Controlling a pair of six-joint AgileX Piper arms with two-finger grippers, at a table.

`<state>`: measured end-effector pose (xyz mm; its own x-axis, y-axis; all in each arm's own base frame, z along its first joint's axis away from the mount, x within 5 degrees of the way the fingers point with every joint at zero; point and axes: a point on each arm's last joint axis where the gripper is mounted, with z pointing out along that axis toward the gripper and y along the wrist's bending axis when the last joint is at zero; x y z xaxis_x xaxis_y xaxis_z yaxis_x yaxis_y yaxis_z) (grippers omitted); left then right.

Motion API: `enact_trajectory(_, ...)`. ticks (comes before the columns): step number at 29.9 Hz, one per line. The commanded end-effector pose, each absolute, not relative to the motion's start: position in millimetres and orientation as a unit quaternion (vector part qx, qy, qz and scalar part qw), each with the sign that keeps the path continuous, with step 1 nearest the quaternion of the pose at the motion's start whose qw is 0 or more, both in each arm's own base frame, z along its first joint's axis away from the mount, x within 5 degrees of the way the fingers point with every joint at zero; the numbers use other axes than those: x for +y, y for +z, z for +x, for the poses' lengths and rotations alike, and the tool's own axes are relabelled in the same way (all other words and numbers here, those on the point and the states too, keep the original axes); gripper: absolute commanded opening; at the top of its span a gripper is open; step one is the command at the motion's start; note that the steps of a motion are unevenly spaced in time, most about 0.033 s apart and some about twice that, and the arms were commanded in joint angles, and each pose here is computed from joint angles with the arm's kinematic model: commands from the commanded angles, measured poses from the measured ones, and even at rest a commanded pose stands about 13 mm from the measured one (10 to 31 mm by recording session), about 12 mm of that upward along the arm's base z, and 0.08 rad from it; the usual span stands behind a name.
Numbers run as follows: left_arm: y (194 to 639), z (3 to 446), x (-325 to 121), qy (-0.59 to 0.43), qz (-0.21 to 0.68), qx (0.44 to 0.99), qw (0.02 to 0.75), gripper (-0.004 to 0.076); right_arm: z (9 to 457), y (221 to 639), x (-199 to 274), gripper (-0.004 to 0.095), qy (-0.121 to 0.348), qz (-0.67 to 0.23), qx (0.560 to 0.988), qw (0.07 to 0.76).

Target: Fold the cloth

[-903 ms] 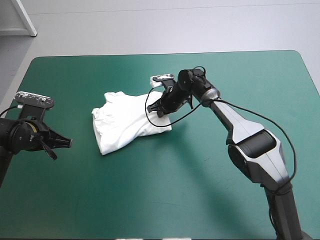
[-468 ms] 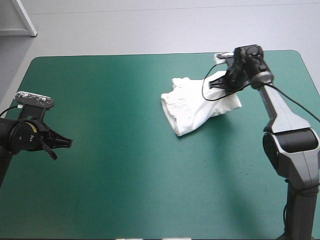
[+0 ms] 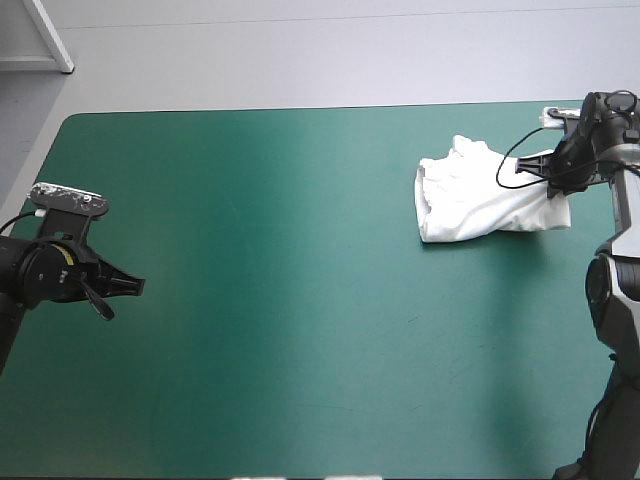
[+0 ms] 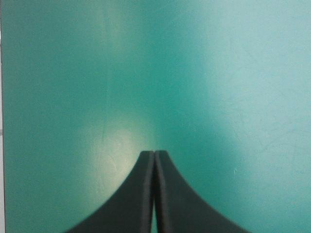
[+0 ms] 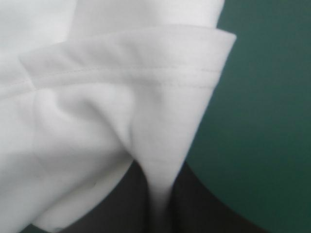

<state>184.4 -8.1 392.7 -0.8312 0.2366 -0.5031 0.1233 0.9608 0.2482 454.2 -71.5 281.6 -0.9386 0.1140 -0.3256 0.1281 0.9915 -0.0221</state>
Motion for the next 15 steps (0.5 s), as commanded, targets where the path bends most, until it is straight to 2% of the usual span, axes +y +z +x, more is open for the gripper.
enact_trajectory(1, 402.1, 177.9, -5.5, 0.109, 0.087, 0.949, 0.284, -0.001, 441.9, 319.8, -68.9, -0.0011, -0.009, 0.052, 0.977, 0.207)
enact_trajectory(3, 402.1, 177.9, -5.5, 0.109, 0.087, 0.949, 0.284, -0.001, 442.1, 319.9, -67.6, 0.0043, -0.001, 0.053, 0.977, 0.208)
enact_trajectory(5, 402.1, 177.9, -5.5, 0.109, 0.087, 0.949, 0.284, -0.001, 442.1, 319.9, -67.6, 0.0163, -0.001, 0.053, 0.977, 0.208)
enact_trajectory(11, 402.1, 177.9, -5.5, 0.109, 0.087, 0.949, 0.284, -0.001, 434.6, 336.2, -66.6, 0.0765, -0.003, 0.06, 0.972, 0.225)
enact_trajectory(13, 402.1, 177.9, -5.5, 0.109, 0.087, 0.949, 0.284, -0.001, 429.5, 346.5, -65.8, 0.0869, -0.003, 0.063, 0.969, 0.237)
enact_trajectory(15, 402.1, 177.9, -5.5, 0.109, 0.087, 0.949, 0.284, -0.001, 423.5, 358.0, -64.8, 0.0891, -0.002, 0.068, 0.966, 0.25)
